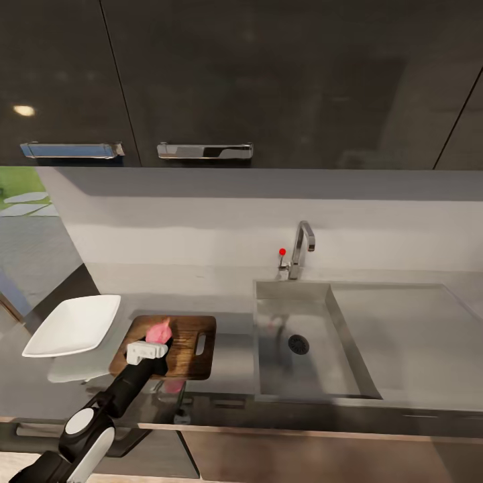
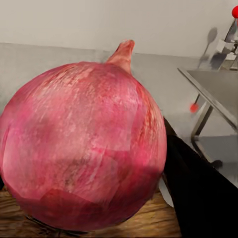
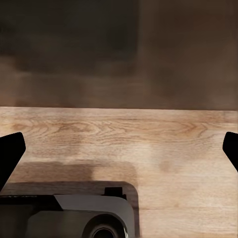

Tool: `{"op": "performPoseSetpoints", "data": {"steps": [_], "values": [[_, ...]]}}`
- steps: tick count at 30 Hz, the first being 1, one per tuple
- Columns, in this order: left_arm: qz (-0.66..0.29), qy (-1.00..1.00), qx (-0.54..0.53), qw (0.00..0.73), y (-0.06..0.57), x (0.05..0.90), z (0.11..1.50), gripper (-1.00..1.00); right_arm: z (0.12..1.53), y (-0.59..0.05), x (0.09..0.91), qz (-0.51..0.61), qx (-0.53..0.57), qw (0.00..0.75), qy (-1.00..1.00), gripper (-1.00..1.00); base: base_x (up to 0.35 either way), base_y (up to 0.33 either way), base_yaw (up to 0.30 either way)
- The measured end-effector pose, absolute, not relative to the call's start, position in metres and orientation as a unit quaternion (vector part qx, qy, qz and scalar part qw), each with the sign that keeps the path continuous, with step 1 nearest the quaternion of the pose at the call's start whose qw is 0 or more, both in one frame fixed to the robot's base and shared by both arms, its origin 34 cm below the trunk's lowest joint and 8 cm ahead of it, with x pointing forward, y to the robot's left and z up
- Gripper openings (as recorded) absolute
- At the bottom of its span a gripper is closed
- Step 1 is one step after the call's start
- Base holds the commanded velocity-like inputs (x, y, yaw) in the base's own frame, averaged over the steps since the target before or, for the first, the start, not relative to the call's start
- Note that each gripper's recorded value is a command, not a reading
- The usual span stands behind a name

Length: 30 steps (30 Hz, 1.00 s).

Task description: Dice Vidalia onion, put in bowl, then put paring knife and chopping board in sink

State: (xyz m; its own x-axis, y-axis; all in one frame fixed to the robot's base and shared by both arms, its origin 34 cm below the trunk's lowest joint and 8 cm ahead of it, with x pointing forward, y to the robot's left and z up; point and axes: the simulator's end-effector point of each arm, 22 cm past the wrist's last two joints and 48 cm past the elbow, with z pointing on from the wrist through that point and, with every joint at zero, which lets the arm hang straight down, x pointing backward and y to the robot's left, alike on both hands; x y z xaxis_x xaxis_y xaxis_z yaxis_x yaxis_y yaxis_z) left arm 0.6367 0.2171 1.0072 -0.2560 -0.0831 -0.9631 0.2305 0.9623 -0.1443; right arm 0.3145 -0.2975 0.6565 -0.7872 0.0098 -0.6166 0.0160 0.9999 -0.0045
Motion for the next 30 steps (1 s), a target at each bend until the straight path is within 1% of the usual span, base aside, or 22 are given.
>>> {"op": "performPoseSetpoints", "data": {"steps": [10,19,27,30], "values": [[-0.124,0.813,0.056,0.566,0.216,0.631,0.988,-1.0,0.656,-0.297,0.314,-0.005,0.007,0.326,0.945,1.0,0.0,0.0,0.0],[-0.123,0.816,0.057,0.561,0.216,0.63,0.986,-1.0,0.656,-0.297,0.314,-0.005,0.007,0.326,0.945,1.0,0.002,0.0,0.0],[-0.123,0.817,0.058,0.561,0.216,0.63,0.986,-1.0,0.657,-0.297,0.314,-0.005,0.007,0.326,0.945,1.0,0.226,0.0,0.0],[-0.124,0.817,0.058,0.561,0.215,0.63,0.986,-1.0,0.657,-0.298,0.314,-0.005,0.007,0.326,0.945,1.0,0.1,0.0,0.0]]}}
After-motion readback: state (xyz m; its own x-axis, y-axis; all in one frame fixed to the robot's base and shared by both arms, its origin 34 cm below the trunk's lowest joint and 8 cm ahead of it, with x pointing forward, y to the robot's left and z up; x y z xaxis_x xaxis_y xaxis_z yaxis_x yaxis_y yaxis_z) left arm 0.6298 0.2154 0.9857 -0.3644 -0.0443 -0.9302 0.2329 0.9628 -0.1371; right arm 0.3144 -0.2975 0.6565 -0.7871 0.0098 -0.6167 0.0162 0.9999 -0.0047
